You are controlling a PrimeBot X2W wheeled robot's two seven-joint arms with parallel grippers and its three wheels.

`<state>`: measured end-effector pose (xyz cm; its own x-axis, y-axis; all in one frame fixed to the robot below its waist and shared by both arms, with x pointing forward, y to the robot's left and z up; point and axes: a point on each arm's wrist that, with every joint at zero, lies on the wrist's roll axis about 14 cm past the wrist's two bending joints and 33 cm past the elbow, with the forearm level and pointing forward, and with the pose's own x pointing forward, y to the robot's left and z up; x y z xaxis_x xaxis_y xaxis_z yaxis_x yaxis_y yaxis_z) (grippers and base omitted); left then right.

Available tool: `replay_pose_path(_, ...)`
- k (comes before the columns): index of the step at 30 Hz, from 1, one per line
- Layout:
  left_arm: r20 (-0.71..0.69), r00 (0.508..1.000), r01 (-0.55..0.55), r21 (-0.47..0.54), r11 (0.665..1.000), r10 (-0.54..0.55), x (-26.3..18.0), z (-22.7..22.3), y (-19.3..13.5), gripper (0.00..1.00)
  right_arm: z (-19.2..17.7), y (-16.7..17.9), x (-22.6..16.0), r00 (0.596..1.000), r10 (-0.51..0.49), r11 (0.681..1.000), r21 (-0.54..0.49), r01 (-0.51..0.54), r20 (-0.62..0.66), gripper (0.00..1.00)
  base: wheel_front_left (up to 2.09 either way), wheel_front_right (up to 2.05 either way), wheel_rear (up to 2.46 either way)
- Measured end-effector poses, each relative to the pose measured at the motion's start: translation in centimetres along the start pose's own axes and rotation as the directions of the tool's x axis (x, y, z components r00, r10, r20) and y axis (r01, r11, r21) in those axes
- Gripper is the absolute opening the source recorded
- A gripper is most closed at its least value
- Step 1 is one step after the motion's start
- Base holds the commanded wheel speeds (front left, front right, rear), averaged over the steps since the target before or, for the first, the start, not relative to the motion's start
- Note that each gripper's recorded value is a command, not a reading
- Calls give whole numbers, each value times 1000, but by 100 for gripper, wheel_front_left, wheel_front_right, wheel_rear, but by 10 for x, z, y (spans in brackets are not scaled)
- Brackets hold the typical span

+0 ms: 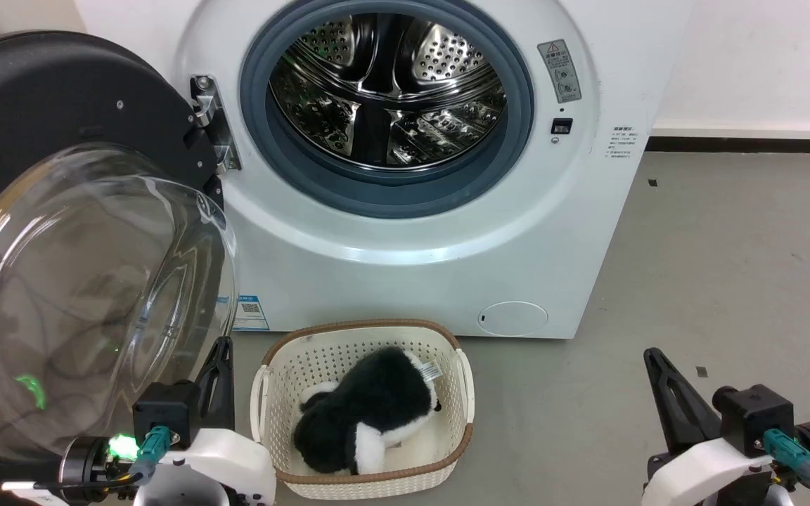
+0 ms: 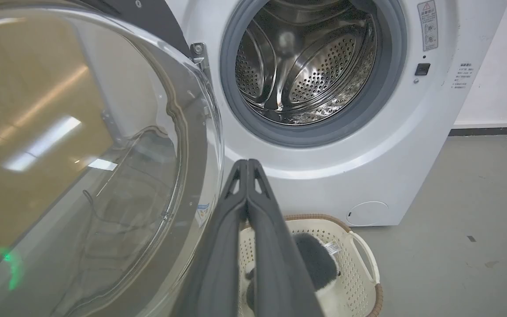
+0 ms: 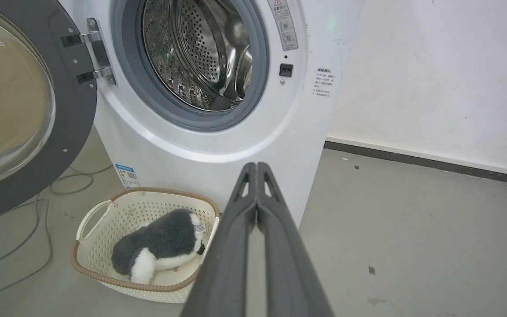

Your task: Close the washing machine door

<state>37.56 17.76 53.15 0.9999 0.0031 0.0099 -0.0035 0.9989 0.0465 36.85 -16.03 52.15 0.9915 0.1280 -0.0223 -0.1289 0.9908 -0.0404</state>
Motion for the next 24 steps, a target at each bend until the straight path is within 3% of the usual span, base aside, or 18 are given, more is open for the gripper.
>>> replay_pose_path(24,0,1000,0,0,1000,0,0,0,0,0,0,0,0,1000,0,1000,0,0,0,0,0,0,0)
